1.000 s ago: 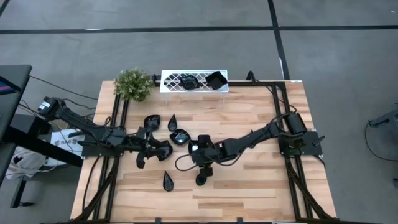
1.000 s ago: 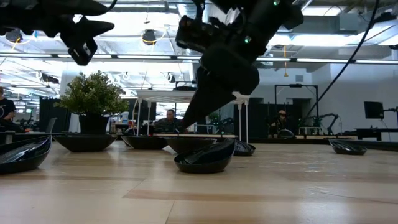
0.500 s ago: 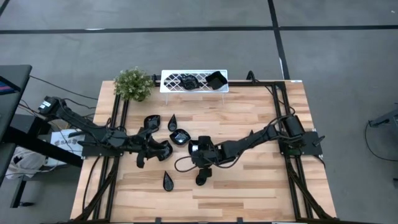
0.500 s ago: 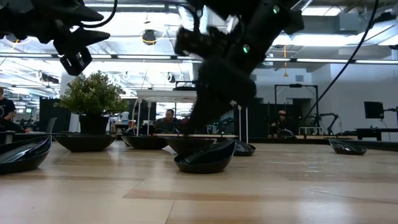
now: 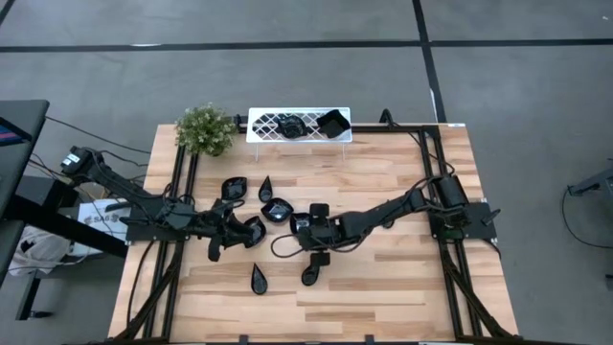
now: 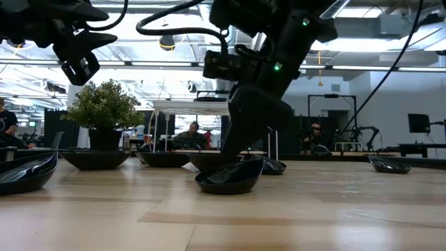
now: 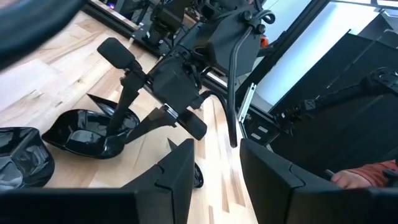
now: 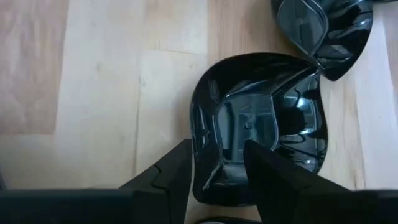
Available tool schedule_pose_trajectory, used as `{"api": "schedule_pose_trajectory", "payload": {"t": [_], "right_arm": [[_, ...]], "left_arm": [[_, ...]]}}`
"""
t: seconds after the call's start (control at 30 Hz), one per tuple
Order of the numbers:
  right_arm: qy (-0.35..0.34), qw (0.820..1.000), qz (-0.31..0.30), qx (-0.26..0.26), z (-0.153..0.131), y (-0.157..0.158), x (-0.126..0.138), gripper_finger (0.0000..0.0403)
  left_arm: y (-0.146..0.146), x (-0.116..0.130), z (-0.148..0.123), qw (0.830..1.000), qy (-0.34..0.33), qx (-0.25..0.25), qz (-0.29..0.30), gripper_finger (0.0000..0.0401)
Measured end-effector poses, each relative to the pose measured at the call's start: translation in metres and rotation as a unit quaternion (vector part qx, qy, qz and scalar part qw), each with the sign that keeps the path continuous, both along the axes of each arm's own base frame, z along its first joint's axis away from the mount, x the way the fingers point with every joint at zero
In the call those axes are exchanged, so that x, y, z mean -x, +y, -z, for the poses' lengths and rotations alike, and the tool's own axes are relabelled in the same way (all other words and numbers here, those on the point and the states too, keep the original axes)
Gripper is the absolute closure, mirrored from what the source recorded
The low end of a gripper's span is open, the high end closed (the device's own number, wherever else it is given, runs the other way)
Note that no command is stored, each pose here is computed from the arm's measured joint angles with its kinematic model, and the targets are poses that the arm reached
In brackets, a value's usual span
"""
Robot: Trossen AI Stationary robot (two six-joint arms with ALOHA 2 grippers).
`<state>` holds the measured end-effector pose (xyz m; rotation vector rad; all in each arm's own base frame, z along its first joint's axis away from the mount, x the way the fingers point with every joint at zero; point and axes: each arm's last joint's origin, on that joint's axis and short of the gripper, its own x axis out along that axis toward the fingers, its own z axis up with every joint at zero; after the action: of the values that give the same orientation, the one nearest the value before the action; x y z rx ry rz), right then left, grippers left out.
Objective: Pick & Place Mini shaped plates
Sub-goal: Stack the leaf shaped plate on the top of the leaf shaped plate on the shelf
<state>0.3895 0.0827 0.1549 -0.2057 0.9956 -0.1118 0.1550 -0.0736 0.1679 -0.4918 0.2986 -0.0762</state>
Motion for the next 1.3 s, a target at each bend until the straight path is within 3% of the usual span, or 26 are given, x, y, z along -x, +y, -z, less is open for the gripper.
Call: {"api": "schedule_pose_trajectory", "payload": {"t": [0.63,1.0,1.3], "right_arm": [[0.009,1.0,-0.004,-0.004,0.001,0.001,0.002,0.0395],[0.011,1.0,0.004,-0.013,-0.002,0.01,0.003,0.04],[0.0,1.0,0.0,-0.01,-0.034,0.02,-0.008,0.0402]], "left_arm": [[0.0,0.0,0.0,1.0,0.0,0.0,0.0,0.027],[0.0,0.0,0.0,1.0,0.0,0.0,0.0,0.027],[0.0,0.0,0.0,1.0,0.0,0.0,0.0,0.027]]}}
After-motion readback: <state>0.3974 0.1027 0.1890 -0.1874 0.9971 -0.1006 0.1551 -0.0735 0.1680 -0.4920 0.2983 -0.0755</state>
